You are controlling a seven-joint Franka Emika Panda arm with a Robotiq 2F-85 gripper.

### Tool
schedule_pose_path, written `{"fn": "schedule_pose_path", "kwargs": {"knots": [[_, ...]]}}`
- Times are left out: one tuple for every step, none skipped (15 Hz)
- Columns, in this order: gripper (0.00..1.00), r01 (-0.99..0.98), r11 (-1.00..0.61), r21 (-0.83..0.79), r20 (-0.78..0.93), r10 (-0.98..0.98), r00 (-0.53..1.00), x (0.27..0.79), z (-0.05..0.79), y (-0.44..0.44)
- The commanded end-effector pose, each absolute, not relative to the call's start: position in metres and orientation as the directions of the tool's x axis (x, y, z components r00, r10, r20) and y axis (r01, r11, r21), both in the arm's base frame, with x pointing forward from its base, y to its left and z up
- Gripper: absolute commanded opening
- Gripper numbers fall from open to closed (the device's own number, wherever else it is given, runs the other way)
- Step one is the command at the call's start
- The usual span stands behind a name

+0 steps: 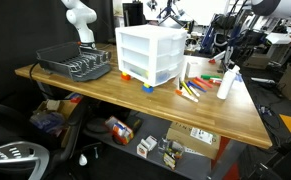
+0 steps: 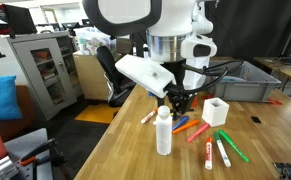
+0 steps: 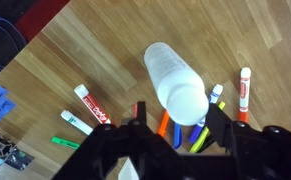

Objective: Remove the lid from the white can on the table

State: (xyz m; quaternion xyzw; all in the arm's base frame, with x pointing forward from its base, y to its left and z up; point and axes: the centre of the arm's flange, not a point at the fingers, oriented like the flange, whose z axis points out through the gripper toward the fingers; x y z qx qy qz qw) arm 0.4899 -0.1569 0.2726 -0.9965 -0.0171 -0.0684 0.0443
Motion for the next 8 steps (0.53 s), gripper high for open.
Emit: {"fn": "schedule_pose_path", "kwargs": {"knots": [[0.47, 0.037, -0.995, -0.097, 0.150, 0.023, 0.988, 0.4873, 0.2691, -0.1572], [0.35, 0.038, -0.994, -0.101, 0.149, 0.023, 0.989, 0.4874, 0.2690, -0.1569], [0.27, 0.038, -0.994, -0.101, 0.148, 0.022, 0.989, 0.4874, 0.2688, -0.1566], [0.21, 0.036, -0.994, -0.100, 0.149, 0.021, 0.989, 0.4876, 0.2688, -0.1564], [0.14, 0.035, -0.995, -0.099, 0.150, 0.020, 0.988, 0.4878, 0.2695, -0.1563], [0.15, 0.034, -0.995, -0.097, 0.151, 0.019, 0.988, 0.4881, 0.2701, -0.1561], [0.15, 0.032, -0.995, -0.093, 0.151, 0.018, 0.988, 0.4880, 0.2702, -0.1561], [0.16, 0.033, -0.995, -0.090, 0.151, 0.019, 0.988, 0.4880, 0.2705, -0.1558]]}}
